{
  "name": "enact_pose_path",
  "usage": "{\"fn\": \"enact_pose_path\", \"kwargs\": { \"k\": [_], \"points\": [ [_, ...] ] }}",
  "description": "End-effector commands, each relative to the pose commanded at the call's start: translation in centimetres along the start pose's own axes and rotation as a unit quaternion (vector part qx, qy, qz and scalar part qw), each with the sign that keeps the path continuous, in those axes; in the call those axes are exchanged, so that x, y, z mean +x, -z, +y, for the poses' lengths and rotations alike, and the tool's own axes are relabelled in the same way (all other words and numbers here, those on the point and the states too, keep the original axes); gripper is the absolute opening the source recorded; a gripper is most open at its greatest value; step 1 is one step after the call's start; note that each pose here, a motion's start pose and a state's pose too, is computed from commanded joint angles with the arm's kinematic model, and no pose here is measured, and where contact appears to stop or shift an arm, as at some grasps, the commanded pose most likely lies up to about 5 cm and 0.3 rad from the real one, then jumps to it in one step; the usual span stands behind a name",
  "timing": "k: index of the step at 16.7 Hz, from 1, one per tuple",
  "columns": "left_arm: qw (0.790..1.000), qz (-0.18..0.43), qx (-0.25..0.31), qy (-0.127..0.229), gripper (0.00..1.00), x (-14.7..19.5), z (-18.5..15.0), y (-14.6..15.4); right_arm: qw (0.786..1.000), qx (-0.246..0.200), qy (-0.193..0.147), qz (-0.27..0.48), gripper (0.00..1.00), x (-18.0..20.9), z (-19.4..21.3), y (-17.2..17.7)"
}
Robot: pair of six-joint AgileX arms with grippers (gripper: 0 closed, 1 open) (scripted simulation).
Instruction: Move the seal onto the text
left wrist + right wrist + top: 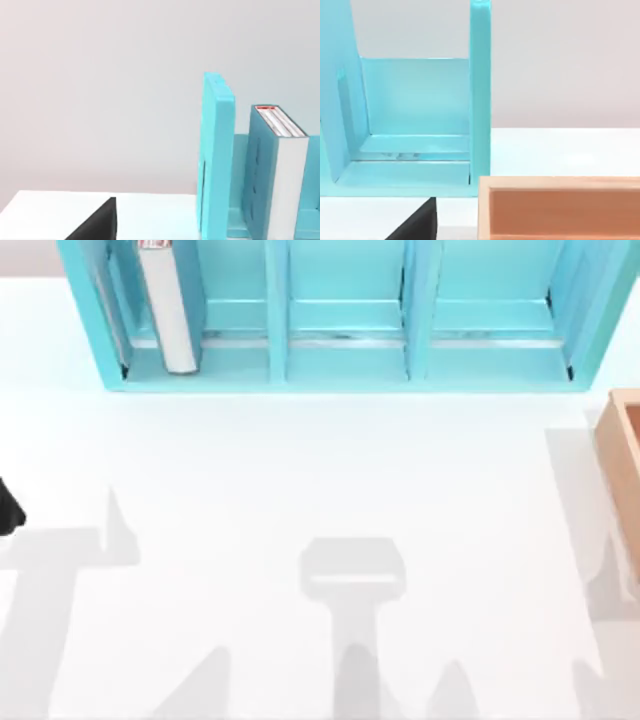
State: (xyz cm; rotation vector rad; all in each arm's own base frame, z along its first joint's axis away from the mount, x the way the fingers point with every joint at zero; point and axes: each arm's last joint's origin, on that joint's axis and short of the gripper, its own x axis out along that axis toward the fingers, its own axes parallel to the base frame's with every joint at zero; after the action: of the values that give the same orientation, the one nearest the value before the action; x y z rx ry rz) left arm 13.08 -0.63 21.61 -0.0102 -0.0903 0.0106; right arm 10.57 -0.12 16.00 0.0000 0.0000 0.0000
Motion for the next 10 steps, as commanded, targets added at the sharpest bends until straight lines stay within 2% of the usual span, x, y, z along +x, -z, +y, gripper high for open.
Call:
{"fn": "enact_pose_path", "kwargs": {
  "k": [4, 6, 10],
  "points": [
    [0.999, 0.033, -0.003, 0.005, 1.00, 5.6, -1.4, -0.7, 1.000, 0.000, 0.000, 0.000, 1.00, 0.0, 0.0, 0.0],
    [0.998, 0.066, -0.001, 0.009, 1.00, 9.1, -2.5, 0.8, 1.000, 0.000, 0.000, 0.000, 1.00, 0.0, 0.0, 0.0],
    [0.993, 0.114, 0.006, 0.016, 1.00, 14.8, -5.2, 5.8, 1.000, 0.000, 0.000, 0.000, 1.00, 0.0, 0.0, 0.0]
  ]
}}
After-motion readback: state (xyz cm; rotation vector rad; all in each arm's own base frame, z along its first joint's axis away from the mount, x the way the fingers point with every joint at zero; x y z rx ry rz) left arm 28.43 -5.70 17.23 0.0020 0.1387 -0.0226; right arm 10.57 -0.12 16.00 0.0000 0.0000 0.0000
